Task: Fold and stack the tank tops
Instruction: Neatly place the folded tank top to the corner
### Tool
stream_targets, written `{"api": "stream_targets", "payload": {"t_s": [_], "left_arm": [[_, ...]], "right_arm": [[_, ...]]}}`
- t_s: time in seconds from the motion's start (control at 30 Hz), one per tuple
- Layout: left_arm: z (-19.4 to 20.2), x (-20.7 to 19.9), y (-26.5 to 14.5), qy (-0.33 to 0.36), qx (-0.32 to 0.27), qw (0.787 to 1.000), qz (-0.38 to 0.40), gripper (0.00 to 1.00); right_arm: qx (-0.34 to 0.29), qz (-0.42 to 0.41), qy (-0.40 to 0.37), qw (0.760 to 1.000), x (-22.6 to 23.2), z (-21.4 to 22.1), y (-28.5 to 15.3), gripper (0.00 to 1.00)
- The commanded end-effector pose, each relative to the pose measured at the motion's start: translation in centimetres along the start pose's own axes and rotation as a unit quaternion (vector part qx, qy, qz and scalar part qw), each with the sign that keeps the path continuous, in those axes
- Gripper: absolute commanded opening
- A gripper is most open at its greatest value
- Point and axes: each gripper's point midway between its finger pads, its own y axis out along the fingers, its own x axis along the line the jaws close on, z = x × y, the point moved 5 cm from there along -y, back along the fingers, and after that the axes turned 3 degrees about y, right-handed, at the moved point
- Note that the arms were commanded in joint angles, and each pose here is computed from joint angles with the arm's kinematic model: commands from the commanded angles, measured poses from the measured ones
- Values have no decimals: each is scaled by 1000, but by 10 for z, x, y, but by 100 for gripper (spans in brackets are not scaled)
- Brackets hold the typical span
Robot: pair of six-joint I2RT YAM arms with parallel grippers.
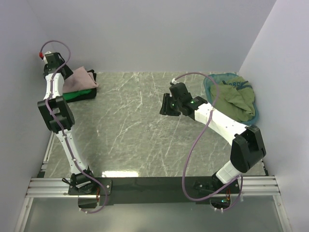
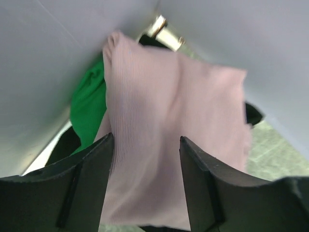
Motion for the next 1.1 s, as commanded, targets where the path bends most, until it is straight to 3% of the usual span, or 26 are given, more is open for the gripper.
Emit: {"api": "stream_targets", "payload": {"t_s": [0.0,0.2,0.4,0.53,0.57,0.67,0.9,1.07], "left_arm": [[-80,-18,-65,-14,-111,993,22,62],[-106,-9,-108,-32,-152,987,-29,63],[-102,-45,-186,-47,-153,987,23,63],[-30,-95,-236,-13,-100,992,75,63],[-3,-121,-254,4,-84,990,116,63],[66,-141,-300,13,-44,976,212,63],[202,-122,-360,113,54,949,289,63],[239,-116,-390,127,90,923,351,63]], "right_arm": [[-30,-21,-15,999,15,-16,-7,48],[-37,-28,-17,999,16,-16,-16,48],[-84,-13,-15,996,10,-25,-37,49],[-129,-8,-4,992,2,-33,-55,51],[-142,-12,-1,990,2,-35,-64,51],[-163,1,3,987,-5,-36,-80,51],[-234,19,31,972,-36,-17,-119,65],[-257,29,51,965,-55,0,-128,72]]}}
